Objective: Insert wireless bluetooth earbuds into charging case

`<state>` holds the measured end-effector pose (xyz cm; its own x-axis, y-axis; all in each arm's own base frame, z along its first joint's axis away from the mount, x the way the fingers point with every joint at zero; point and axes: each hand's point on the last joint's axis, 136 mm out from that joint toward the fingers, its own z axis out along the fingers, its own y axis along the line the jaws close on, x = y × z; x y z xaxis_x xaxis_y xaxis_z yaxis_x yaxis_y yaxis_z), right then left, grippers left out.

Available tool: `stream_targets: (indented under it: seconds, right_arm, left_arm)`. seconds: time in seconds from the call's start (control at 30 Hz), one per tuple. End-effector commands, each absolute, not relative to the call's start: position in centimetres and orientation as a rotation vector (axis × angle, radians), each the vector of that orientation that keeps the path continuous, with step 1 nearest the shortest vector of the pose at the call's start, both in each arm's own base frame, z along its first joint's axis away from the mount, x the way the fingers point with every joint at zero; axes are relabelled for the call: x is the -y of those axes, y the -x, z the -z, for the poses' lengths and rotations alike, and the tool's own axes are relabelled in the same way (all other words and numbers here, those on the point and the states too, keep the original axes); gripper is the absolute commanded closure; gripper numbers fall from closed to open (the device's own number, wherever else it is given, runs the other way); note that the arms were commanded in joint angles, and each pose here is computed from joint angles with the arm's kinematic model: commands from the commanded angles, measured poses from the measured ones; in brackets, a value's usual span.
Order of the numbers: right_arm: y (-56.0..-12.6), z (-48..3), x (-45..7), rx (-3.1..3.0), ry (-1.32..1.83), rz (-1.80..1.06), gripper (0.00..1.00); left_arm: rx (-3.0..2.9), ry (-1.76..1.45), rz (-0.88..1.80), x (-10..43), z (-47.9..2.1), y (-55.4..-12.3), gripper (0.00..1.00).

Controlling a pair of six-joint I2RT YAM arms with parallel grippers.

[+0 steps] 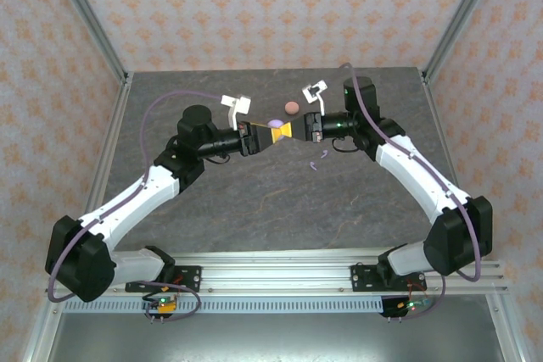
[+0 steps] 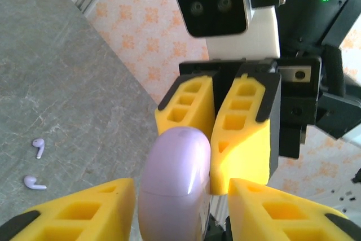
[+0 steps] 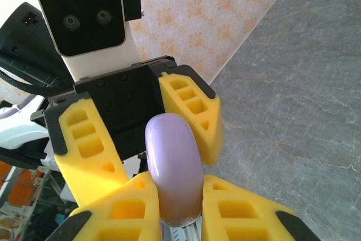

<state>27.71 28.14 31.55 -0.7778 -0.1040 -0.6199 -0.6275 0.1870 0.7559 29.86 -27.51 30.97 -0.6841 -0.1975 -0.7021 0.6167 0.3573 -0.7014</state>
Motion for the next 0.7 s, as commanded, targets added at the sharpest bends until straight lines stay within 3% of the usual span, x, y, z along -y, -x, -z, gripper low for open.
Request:
stream_targets:
  seconds: [0.0,0.3,0.67]
  right_arm:
    - [-27.2,-32.1,-28.2,-2.028,0.756,-1.592,0.83]
    - [-25.5,-32.3,-28.1,-2.039,0.835,-1.621,0.83]
    - [-25.0,-32.7,-28.2,-2.034,0.860,-1.622,0.82]
  left_arm:
    - [-1.872,-0.463,1.396,27.5,-32.1,-28.2,0.46]
    - [-1.880,-0.555,1.403,27.7,-32.2,-26.9,0.41]
    - [-1.887,-0.564,1.439,28.2,-32.0,-27.1,0.48]
